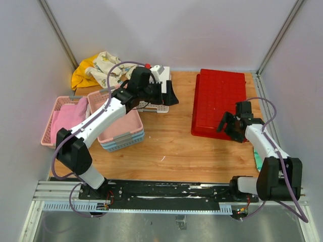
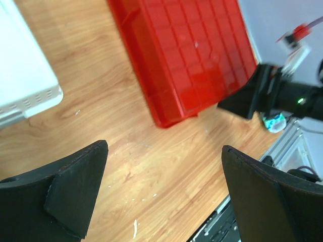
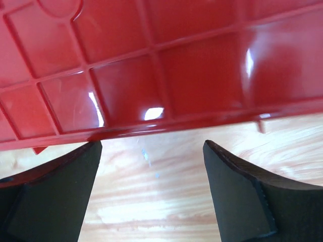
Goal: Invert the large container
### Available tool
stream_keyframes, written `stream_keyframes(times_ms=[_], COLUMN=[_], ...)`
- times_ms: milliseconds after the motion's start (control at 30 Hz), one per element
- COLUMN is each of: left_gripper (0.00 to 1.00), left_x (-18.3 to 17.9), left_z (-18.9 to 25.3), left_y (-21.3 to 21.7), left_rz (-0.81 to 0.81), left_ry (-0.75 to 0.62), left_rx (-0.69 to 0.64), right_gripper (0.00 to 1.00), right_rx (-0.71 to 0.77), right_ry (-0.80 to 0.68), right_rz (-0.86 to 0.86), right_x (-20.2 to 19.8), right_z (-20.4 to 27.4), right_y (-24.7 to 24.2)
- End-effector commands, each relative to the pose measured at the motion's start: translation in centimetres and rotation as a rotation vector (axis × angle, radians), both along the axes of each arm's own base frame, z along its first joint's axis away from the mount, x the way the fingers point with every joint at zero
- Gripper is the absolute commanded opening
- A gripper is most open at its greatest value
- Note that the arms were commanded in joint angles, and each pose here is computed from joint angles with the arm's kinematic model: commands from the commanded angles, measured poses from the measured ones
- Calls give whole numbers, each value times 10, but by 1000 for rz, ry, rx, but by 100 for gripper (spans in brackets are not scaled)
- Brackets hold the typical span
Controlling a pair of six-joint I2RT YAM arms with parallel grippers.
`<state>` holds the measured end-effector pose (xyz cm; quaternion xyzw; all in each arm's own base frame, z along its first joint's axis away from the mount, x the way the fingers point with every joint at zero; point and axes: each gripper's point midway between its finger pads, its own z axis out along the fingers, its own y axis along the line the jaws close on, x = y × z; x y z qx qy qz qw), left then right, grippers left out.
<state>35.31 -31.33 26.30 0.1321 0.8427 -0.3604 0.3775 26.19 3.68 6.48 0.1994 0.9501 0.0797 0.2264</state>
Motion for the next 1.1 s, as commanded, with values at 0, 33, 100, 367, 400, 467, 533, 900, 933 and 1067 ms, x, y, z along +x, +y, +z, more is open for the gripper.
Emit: stream_keyframes(times_ms=[0, 33, 100, 367, 400, 467, 533, 900, 933, 1067], left_gripper=[99, 99, 99, 99, 99, 99, 99, 99, 99, 99], left_x=[-10, -10, -9, 10, 12, 13, 10, -7, -9, -10], left_z=[5, 7, 15, 64, 70, 79, 82, 87, 88, 88], left_y=[12, 18, 29, 89, 100, 116, 125, 141, 141, 139], left_rz=[-7, 11, 37, 288, 330, 387, 413, 418, 417, 402], left_ry=[-40, -55, -85, -214, -230, -246, -252, -276, -279, -278], left_rx=[33, 52, 87, 103, 100, 89, 91, 136, 136, 127], right_gripper=[84, 83, 83, 83, 83, 83, 83, 85, 85, 86], right_rx=[-40, -36, -36, -36, -28, 0, 21, -263, -266, -240], right_ry=[-126, -154, -214, -361, -354, -343, -315, -60, -50, -49], right_rz=[-55, -36, 31, 374, 412, 494, 547, 439, 418, 334], right_x=[36, 36, 35, 71, 80, 97, 116, 196, 197, 197], right_z=[41, 51, 72, 114, 115, 116, 109, 35, 33, 27], right_y=[-21, -16, 0, 105, 119, 148, 170, 130, 121, 83])
